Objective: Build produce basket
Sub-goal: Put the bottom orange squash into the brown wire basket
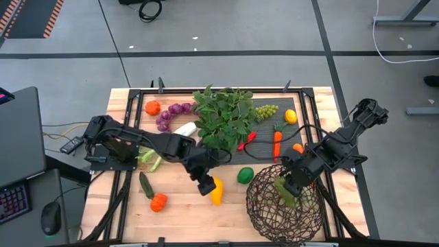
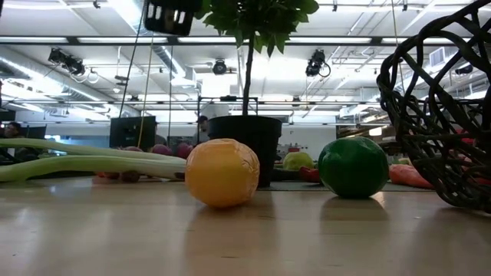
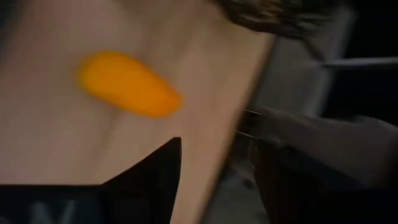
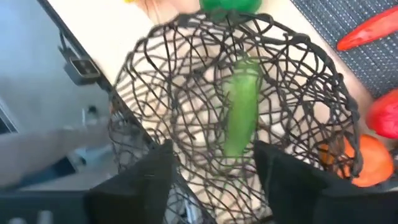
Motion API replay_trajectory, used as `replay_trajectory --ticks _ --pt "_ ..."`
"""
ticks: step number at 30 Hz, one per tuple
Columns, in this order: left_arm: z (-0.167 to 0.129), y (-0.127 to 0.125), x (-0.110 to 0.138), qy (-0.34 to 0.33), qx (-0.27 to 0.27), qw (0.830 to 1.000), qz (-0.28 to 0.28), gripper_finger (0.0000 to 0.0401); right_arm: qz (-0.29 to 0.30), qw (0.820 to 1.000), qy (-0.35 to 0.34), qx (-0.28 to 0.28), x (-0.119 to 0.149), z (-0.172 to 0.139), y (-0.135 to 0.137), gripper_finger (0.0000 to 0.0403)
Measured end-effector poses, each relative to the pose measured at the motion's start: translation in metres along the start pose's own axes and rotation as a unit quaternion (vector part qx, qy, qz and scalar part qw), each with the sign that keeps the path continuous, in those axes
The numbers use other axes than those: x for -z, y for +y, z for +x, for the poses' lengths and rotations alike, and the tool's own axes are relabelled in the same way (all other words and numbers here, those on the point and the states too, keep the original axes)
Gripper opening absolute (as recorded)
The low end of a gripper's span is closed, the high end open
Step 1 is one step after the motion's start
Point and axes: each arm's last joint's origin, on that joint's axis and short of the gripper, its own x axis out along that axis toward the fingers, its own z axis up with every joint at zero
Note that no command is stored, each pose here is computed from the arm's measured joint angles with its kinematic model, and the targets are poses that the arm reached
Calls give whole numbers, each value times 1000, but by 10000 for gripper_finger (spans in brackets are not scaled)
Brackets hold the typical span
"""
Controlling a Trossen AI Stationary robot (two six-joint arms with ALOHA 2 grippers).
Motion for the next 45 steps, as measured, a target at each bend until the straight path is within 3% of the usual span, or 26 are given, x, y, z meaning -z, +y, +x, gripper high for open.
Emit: replay_trajectory --ticks 4,8,14,18,23,27,33,38,43,45 --pt "4 -2 18 -11 -85 996 27 188 37 999 -1 -3 4 0 1 293" --pt "6 -5 33 -5 -124 991 45 189 71 997 1 -5 7 0 2 327" --pt "2 3 58 54 -229 969 71 204 93 995 0 -19 8 4 9 329" --pt "1 -1 76 48 -280 952 110 215 95 995 -22 -20 6 12 16 321" --pt "4 -16 101 49 -273 951 136 215 81 996 -14 -25 8 22 25 318" --pt "5 -24 116 41 -271 955 114 209 39 999 -3 -16 14 26 28 318" --pt "3 -31 132 39 -256 966 2 197 -27 999 -20 -19 24 24 28 317" --pt "3 -38 149 47 -246 964 -89 188 -94 994 -33 -38 40 20 32 317" --pt "9 -58 167 35 -169 974 -144 184 -157 983 -78 -59 52 18 36 317" --pt "8 -61 174 36 -167 973 -157 179 -174 978 -91 -63 55 17 37 317"
